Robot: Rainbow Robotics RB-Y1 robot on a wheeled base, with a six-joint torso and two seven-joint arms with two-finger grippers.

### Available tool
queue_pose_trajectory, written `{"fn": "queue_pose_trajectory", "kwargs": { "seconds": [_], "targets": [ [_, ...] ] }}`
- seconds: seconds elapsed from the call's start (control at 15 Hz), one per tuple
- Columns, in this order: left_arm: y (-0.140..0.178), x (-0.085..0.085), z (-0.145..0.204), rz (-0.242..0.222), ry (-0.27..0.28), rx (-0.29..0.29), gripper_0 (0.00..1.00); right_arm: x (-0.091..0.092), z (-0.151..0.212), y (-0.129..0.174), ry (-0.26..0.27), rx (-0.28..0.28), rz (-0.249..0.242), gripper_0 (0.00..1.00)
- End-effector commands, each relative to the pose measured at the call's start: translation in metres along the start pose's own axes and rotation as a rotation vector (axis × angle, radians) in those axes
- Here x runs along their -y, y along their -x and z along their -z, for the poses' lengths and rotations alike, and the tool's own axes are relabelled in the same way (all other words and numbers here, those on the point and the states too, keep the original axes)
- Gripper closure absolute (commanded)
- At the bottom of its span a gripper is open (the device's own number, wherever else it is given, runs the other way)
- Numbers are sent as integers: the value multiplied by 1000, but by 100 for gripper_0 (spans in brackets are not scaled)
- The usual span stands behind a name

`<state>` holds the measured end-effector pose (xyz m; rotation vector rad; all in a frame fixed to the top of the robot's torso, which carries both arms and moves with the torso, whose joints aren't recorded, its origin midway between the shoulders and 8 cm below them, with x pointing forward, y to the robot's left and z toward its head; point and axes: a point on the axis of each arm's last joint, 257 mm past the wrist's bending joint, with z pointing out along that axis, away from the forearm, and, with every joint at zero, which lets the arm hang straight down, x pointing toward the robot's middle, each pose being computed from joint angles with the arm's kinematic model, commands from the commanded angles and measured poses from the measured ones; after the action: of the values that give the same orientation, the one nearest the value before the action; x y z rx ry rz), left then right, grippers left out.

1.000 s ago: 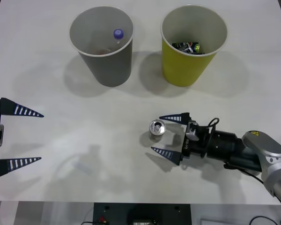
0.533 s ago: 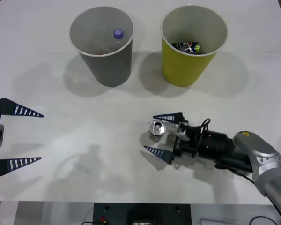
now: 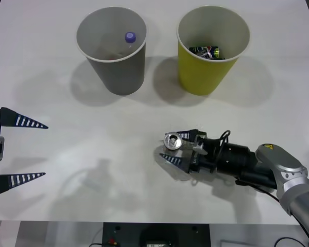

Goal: Put the can into the green bin and the plastic bottle into the gray bin

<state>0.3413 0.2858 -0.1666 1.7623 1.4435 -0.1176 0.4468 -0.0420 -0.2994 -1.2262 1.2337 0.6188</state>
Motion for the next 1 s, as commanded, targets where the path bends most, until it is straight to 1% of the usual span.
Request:
{"fn": "queue_pose_trajectory", "kwargs": {
  "seconds": [0.07, 0.33, 0.53, 0.6, 0.67, 0.73, 0.8, 1.0],
  "targets": [
    [0, 0, 0, 0, 0, 0, 0, -1, 0, 0, 2, 0, 0, 100],
    [0, 0, 0, 0, 0, 0, 0, 1, -2, 4, 1, 8, -3, 100],
    [0, 0, 0, 0, 0, 0, 0, 4, 0, 10, -6, 22, -20, 100],
    [0, 0, 0, 0, 0, 0, 0, 7, 3, 12, -9, 26, -27, 100],
    [0, 0, 0, 0, 0, 0, 0, 10, 6, 14, -8, 24, -56, 100],
    [0, 0, 0, 0, 0, 0, 0, 11, 10, 17, -6, 22, -71, 100],
    [0, 0, 0, 0, 0, 0, 0, 12, 15, 21, 1, 12, -80, 100],
    [0, 0, 0, 0, 0, 0, 0, 13, 31, 32, -9, -50, -122, 100]
  ]
}}
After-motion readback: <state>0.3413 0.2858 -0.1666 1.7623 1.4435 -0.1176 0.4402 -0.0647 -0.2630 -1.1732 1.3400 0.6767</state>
